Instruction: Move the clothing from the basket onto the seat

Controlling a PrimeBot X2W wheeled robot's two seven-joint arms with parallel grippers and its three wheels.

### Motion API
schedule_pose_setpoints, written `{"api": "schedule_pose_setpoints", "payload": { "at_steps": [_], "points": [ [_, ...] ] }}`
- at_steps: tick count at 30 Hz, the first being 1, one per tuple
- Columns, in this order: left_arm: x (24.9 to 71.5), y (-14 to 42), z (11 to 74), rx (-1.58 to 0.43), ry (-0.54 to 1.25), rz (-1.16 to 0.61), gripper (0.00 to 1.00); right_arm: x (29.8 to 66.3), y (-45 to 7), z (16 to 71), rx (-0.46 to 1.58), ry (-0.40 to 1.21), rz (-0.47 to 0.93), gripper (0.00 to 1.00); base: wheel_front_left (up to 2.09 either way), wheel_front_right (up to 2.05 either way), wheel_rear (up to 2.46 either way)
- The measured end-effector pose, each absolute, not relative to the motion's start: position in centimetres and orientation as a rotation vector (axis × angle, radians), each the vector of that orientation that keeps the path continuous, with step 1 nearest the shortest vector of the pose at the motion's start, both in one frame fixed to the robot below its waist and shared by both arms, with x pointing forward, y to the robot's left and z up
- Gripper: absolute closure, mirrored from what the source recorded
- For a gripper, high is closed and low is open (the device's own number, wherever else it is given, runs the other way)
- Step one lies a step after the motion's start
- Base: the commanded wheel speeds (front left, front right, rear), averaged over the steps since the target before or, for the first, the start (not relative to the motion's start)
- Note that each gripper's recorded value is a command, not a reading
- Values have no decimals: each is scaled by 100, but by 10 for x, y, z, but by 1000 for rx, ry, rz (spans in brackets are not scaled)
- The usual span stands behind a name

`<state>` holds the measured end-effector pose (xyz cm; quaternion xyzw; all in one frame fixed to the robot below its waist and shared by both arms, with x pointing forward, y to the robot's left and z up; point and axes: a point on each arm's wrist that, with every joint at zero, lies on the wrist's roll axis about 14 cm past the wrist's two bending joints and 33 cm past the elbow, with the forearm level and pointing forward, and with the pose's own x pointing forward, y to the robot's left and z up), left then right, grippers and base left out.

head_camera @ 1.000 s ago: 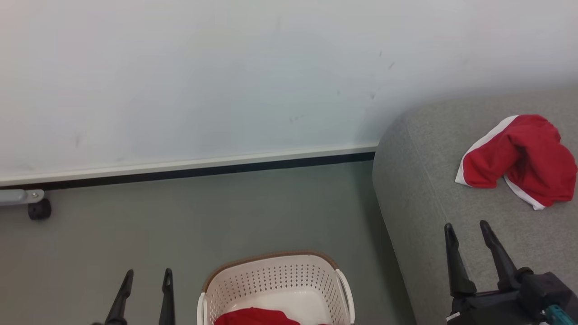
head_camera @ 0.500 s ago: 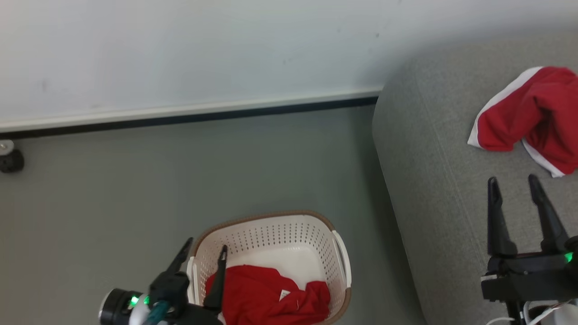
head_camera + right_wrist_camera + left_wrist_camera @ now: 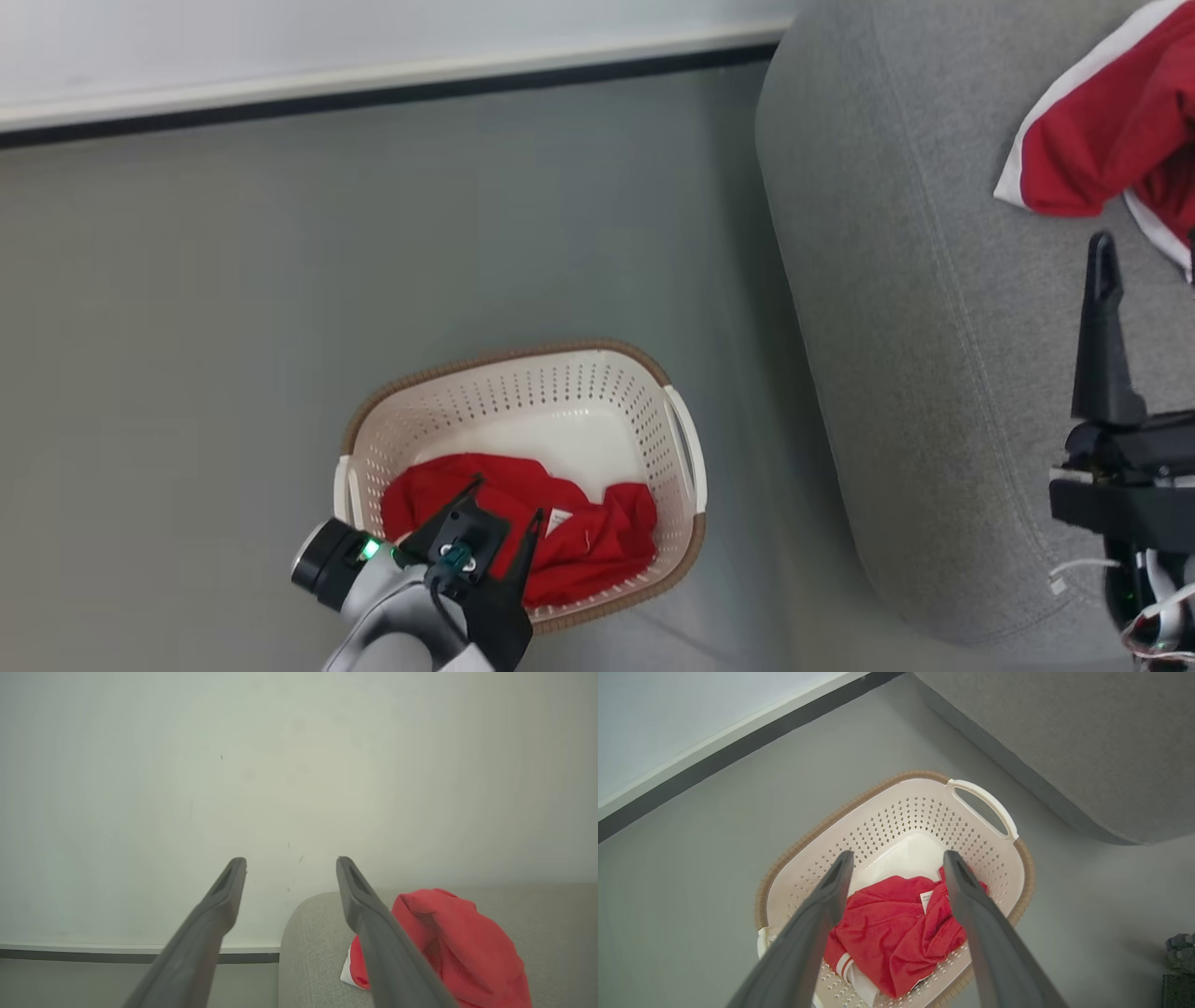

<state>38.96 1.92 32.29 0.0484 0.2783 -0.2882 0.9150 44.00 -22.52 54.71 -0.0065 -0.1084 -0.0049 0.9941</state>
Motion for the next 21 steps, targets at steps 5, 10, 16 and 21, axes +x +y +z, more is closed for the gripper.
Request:
{"api": "schedule_pose_setpoints", "payload": {
  "at_steps": [5,10,16,21],
  "points": [
    [387,10,288,153,685,-659,0,456,-227,549,-36,-241,-3,0,0,0,0],
    [376,4,255,198,783,-733,0,467,-221,543,-56,-246,19,0,0,0,0],
    [382,-4,223,189,852,-763,0,485,-215,533,-84,-259,47,0,0,0,0],
    [390,-12,203,177,882,-790,0,499,-210,521,-97,-258,67,0,0,0,0]
  ]
}}
